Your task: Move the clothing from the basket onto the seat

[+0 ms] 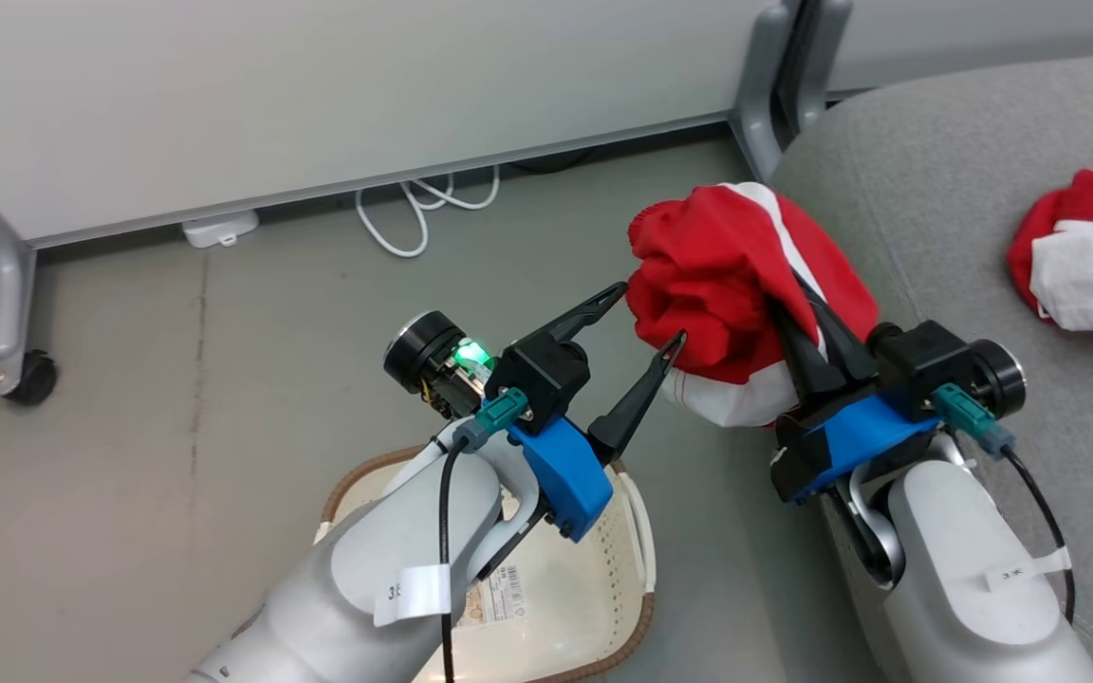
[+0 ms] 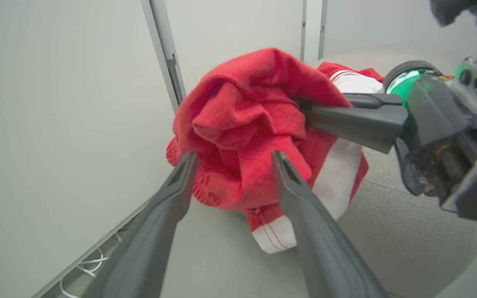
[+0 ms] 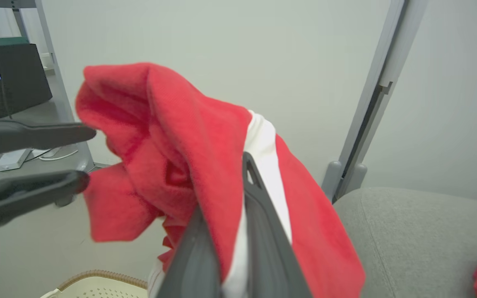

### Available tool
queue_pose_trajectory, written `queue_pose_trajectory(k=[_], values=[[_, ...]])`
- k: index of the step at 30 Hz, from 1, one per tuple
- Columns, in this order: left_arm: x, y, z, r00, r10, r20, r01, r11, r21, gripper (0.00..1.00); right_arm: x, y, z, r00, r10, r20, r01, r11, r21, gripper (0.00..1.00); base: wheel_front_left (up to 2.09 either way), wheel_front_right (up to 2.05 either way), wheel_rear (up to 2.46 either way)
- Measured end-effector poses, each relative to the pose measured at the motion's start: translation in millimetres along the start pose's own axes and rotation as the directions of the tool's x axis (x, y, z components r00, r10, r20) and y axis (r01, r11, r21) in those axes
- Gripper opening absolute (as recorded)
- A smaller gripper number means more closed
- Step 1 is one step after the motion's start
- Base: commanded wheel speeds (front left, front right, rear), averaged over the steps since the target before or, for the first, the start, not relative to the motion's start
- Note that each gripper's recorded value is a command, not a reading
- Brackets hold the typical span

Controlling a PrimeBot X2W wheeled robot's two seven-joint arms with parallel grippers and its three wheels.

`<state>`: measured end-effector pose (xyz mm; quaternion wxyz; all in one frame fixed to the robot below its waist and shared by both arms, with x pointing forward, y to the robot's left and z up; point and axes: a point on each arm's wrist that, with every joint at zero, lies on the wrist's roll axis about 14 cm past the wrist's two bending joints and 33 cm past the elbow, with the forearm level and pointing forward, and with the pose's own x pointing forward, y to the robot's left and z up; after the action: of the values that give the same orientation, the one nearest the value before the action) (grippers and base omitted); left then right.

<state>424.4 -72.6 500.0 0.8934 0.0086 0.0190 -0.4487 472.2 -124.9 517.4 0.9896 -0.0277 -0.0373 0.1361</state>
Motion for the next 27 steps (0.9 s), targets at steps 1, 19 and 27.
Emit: queue_pose_trajectory(k=[1,19,27], values=[[3,-2,-2,1.000,-0.010,-0.002,0.010,1.000,-0.004,1.00,-2,-6,-1,1.000,-0.018,-0.002,0.018,1.000,0.002,0.00,0.00,0.00,0.00],[43,-47,-20,0.982,-0.188,-0.005,0.187,0.981,-0.044,1.00,-65,-104,-21,0.943,-0.330,-0.055,0.330,0.944,-0.005,0.00,0.00,0.00,0.00],[55,-68,-24,0.966,-0.258,-0.001,0.258,0.965,-0.055,1.00,-97,-129,-30,0.899,-0.430,-0.084,0.431,0.902,-0.011,0.00,0.00,0.00,0.00]])
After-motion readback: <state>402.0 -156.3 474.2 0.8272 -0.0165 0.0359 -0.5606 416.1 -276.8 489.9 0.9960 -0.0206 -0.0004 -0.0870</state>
